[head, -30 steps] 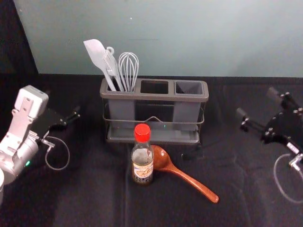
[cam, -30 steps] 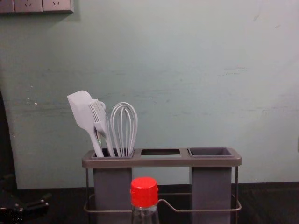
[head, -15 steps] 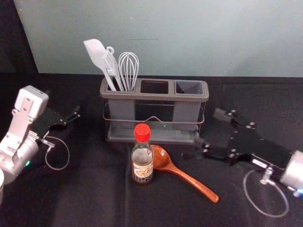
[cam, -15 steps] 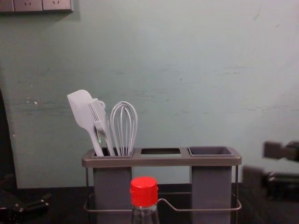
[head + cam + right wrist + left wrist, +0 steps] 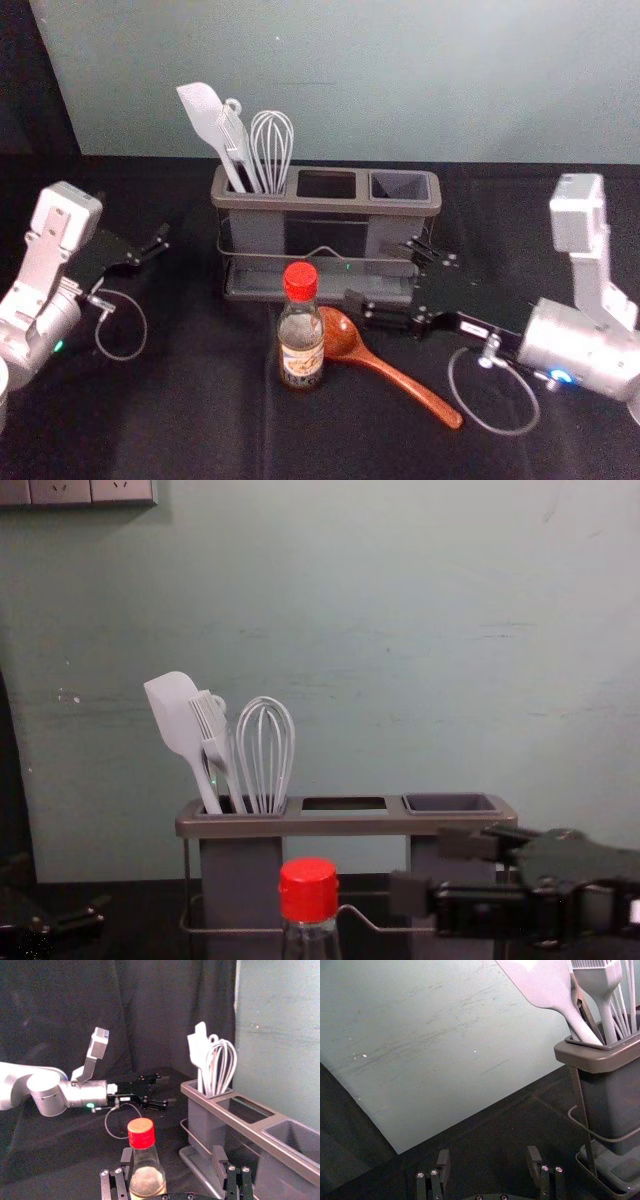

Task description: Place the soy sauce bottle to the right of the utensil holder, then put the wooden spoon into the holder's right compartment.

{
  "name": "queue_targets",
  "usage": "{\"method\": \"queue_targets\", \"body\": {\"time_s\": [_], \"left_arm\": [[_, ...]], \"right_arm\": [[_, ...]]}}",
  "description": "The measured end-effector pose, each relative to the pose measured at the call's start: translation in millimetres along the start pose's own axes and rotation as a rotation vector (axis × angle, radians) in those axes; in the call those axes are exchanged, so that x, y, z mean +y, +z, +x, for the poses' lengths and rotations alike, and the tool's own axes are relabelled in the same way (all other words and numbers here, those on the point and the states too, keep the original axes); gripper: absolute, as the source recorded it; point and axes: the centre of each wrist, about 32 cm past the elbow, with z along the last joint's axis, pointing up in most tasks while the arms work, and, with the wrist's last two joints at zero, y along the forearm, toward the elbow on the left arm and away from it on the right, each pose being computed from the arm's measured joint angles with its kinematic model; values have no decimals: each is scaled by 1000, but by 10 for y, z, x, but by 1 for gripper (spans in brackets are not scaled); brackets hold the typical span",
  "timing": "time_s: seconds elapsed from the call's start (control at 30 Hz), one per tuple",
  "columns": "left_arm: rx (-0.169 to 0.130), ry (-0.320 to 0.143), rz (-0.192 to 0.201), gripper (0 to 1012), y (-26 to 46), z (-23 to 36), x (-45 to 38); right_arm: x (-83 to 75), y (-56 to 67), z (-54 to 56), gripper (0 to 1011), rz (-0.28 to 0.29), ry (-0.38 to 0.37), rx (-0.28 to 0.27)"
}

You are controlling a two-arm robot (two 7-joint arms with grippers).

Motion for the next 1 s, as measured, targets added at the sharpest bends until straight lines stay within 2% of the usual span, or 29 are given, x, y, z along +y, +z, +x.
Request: {"method": "queue_targets", "body": {"time_s": [0.3,1.0], "left_arm": [[0,0,0,1005,0,0,0],[0,0,0,1005,0,0,0]], "right_arm": [[264,-53,17,1004,-10,52,12],[556,-42,2,1004,-25,105,0]]}}
